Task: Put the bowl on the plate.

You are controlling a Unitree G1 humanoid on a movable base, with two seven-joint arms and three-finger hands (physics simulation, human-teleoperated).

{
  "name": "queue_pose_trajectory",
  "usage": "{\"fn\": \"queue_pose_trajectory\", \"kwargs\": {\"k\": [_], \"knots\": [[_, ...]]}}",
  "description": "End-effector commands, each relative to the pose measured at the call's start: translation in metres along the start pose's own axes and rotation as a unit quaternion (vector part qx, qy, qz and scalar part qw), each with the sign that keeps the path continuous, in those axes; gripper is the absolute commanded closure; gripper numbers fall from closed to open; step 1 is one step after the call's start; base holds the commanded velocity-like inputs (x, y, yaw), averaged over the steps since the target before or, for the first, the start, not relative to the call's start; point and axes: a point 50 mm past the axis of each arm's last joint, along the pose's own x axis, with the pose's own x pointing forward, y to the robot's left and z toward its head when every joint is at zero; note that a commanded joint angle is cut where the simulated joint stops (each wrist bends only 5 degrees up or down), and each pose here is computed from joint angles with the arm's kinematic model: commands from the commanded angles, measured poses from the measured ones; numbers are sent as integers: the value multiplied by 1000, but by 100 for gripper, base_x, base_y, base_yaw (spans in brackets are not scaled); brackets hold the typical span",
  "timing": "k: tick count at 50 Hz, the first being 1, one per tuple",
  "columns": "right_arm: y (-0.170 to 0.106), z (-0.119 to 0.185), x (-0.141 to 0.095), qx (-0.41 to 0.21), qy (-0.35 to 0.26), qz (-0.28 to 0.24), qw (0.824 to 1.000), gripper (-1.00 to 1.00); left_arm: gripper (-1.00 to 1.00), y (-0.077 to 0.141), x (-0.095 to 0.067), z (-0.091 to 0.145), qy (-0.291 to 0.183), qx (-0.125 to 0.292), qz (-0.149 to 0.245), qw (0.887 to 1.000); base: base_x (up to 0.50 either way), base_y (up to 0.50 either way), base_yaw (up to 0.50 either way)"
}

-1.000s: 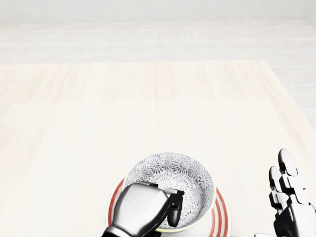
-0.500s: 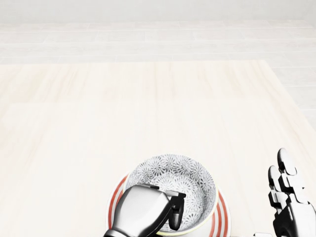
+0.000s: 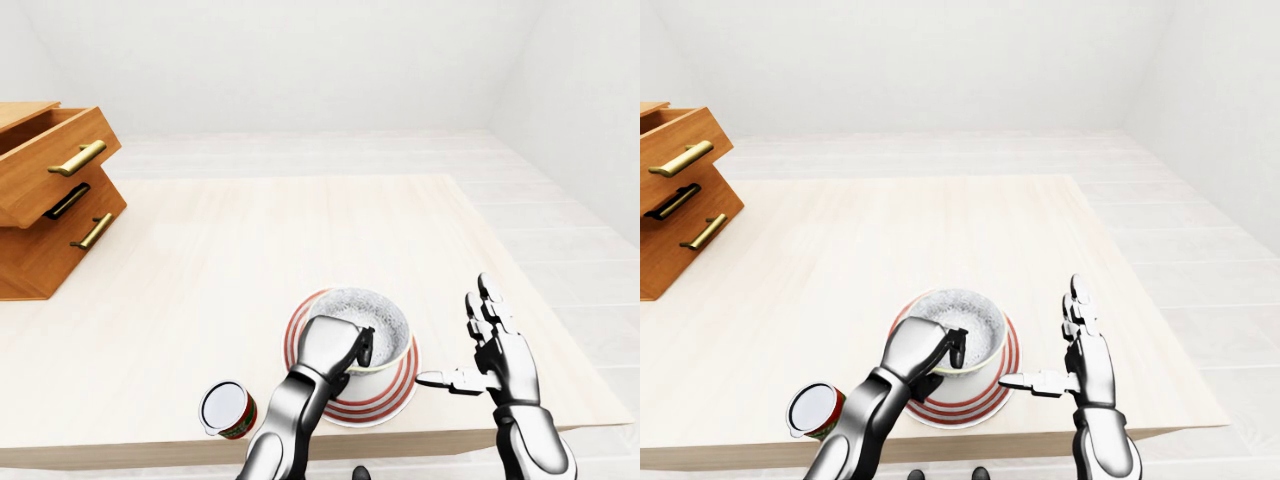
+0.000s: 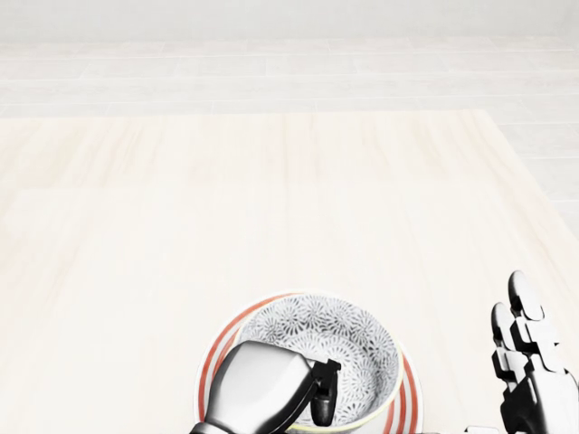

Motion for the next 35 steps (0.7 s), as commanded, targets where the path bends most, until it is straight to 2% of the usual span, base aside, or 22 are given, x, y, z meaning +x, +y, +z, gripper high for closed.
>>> {"fn": "queue_pose_trajectory", "kwargs": {"k": [1, 7, 14, 23, 28, 35], "knots": [[1, 0, 1, 1, 0, 0, 1000, -100, 56, 4, 0, 1, -2, -4, 17, 1000, 0, 0, 0], [1, -1, 1, 1, 0, 1, 1000, -100, 51, 3, -1, 1, -1, -3, 16, 1000, 0, 0, 0], [2, -2, 2, 0, 1, 2, 1000, -100, 18, 2, -1, 1, 0, -2, 13, 1000, 0, 0, 0], [2, -3, 1, 1, 1, 3, 1000, -100, 5, 2, -2, -1, 4, -2, 11, 1000, 0, 0, 0], [2, -3, 1, 1, 1, 3, 1000, -100, -11, 1, -2, -1, 5, -4, 8, 1000, 0, 0, 0], [3, -3, 2, 0, 2, 3, 1000, -100, -11, 1, -3, -2, 6, 2, 9, 1000, 0, 0, 0]]}}
